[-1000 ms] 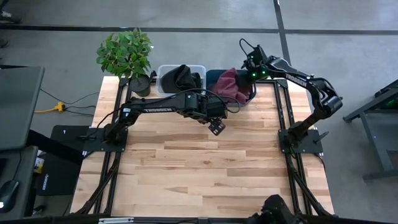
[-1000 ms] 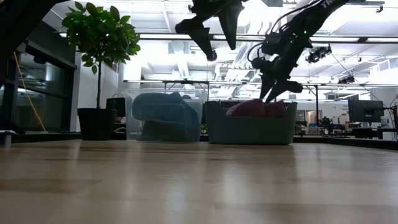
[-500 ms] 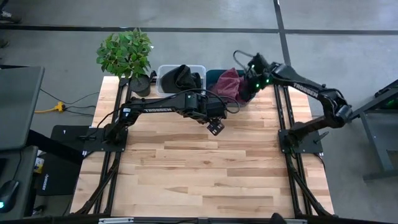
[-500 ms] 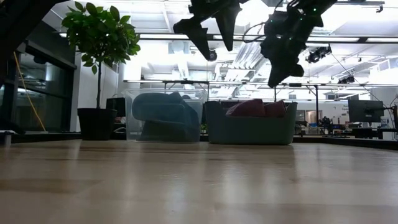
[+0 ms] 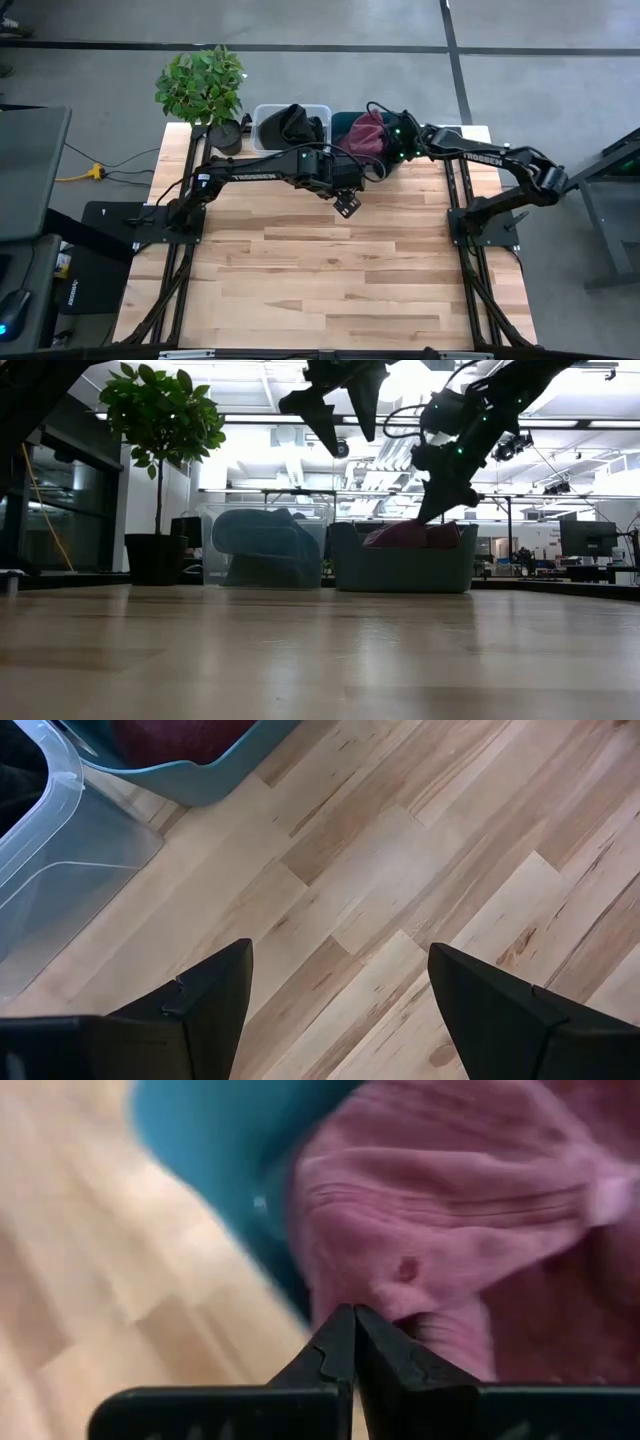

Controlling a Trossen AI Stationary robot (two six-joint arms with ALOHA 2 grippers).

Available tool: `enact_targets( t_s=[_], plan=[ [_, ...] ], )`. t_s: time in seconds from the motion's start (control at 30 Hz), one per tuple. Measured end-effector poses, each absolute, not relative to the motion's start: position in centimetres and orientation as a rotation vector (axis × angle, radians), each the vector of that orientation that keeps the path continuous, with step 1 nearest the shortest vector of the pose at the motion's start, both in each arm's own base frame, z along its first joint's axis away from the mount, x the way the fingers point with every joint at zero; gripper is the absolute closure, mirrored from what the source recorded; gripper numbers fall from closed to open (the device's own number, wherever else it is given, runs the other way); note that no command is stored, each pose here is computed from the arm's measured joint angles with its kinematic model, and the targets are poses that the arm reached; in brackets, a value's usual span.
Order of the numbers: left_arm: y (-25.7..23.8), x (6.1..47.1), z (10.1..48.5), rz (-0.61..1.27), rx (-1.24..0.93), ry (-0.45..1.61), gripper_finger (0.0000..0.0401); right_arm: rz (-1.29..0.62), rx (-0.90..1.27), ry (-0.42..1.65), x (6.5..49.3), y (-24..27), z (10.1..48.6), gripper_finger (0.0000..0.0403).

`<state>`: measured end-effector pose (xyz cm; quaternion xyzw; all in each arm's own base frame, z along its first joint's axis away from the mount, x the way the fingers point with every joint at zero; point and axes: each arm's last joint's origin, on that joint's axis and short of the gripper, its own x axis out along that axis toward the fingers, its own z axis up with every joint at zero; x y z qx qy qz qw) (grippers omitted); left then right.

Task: Pick & Place hat
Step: Put the red cap into the blue bin, then adjust the red caps in the blue bin

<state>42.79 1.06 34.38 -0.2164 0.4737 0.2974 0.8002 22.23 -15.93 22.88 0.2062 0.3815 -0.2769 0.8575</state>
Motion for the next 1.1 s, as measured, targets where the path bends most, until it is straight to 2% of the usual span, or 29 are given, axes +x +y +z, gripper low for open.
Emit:
enact_targets(
  t_s=[0.23,0.43,0.6,0.77,1.0,1.1],
  plan=[
    [1.1,42.8,34.4,0.637,-0.464,1.016,0.0117,-0.743,0.403,0.836,21.3,-16.8,22.5,0.0402],
    [1.1,42.8,34.4,0.637,-0.465,1.016,0.0117,-0.617,0.465,0.824,21.5,-17.1,24.4,0.0403],
    [1.1,42.8,34.4,0.639,-0.468,1.015,0.0117,-0.479,0.488,0.926,21.2,-16.5,26.1,0.0403],
    [1.1,42.8,34.4,0.638,-0.470,1.012,0.0117,-0.339,0.433,1.046,20.3,-15.9,25.8,0.0403],
    [1.1,42.9,34.4,0.636,-0.471,1.010,0.0117,-0.259,0.194,1.106,20.6,-15.3,24.5,0.0403],
    [1.1,42.9,34.4,0.636,-0.472,1.009,0.0117,-0.306,0.100,1.120,20.9,-15.3,24.2,0.0403]
  ],
)
